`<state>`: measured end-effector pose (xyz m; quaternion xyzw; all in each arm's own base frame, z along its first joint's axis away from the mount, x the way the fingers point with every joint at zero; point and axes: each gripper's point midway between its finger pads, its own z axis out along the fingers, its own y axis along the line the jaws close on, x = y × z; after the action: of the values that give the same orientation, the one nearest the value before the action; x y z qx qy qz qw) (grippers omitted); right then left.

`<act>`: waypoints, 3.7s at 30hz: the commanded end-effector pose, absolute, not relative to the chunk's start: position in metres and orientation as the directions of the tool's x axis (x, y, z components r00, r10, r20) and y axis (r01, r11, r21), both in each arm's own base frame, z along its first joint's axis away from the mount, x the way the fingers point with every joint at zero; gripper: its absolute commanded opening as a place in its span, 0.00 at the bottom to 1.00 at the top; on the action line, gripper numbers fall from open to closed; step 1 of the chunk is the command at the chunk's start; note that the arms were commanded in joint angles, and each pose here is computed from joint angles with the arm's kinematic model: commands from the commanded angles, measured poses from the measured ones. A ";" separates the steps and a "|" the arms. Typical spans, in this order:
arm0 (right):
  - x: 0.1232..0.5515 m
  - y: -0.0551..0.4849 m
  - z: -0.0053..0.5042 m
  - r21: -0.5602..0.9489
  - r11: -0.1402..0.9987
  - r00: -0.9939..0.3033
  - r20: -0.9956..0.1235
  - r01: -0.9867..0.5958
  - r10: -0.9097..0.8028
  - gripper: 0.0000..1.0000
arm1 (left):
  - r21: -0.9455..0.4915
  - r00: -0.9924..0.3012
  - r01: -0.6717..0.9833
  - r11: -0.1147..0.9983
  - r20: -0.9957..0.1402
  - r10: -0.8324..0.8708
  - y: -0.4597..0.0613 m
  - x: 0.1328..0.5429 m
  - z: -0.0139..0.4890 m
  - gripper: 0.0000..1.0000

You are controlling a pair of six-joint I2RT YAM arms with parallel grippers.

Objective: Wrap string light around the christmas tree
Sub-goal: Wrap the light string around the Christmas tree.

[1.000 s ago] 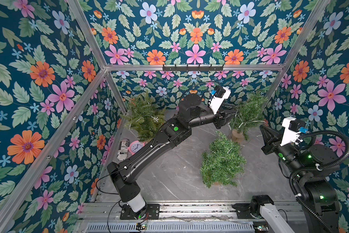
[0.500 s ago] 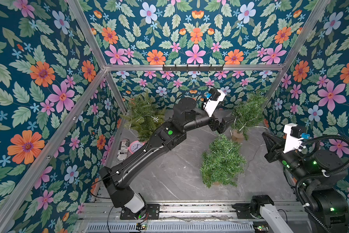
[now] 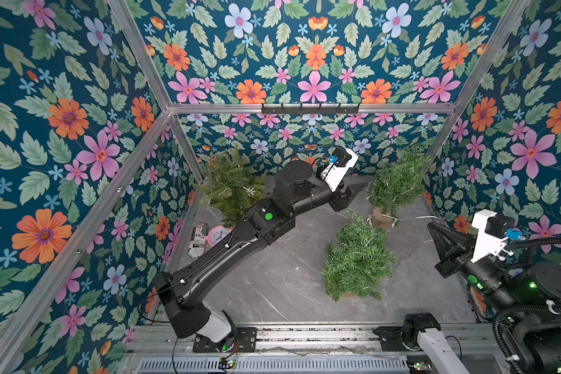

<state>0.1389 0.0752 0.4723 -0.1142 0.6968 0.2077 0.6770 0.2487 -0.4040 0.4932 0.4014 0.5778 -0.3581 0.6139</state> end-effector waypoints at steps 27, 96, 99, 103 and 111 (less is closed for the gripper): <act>0.050 0.147 0.511 0.305 0.410 -0.186 -0.934 -0.859 0.305 0.00 | -0.071 -0.021 0.729 0.681 -0.996 -0.082 -0.286 0.231 0.449 0.48; 0.093 0.144 0.508 0.412 0.329 -0.254 -0.867 -0.850 0.429 0.00 | -0.114 -0.110 0.975 0.193 -0.993 -0.033 -0.451 0.032 0.345 0.00; 0.096 0.144 0.504 0.418 0.339 -0.258 -0.867 -0.843 0.426 0.00 | -0.130 -0.129 0.972 0.195 -0.991 -0.017 -0.446 0.032 0.344 0.00; 0.100 0.141 0.495 0.416 0.381 -0.244 -0.873 -0.826 0.423 0.04 | -0.164 -0.166 0.968 0.189 -0.986 -0.006 -0.435 0.029 0.346 0.00; 0.129 0.118 0.446 0.483 0.574 -0.243 -0.862 -0.662 0.445 0.04 | -0.209 -0.221 0.967 0.146 -0.973 0.072 -0.415 0.012 0.345 0.00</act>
<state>0.1106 0.1316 0.4686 -0.1285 0.6156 0.4979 0.5972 0.0183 -0.4200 0.3503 0.4188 0.5959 -0.4944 0.4744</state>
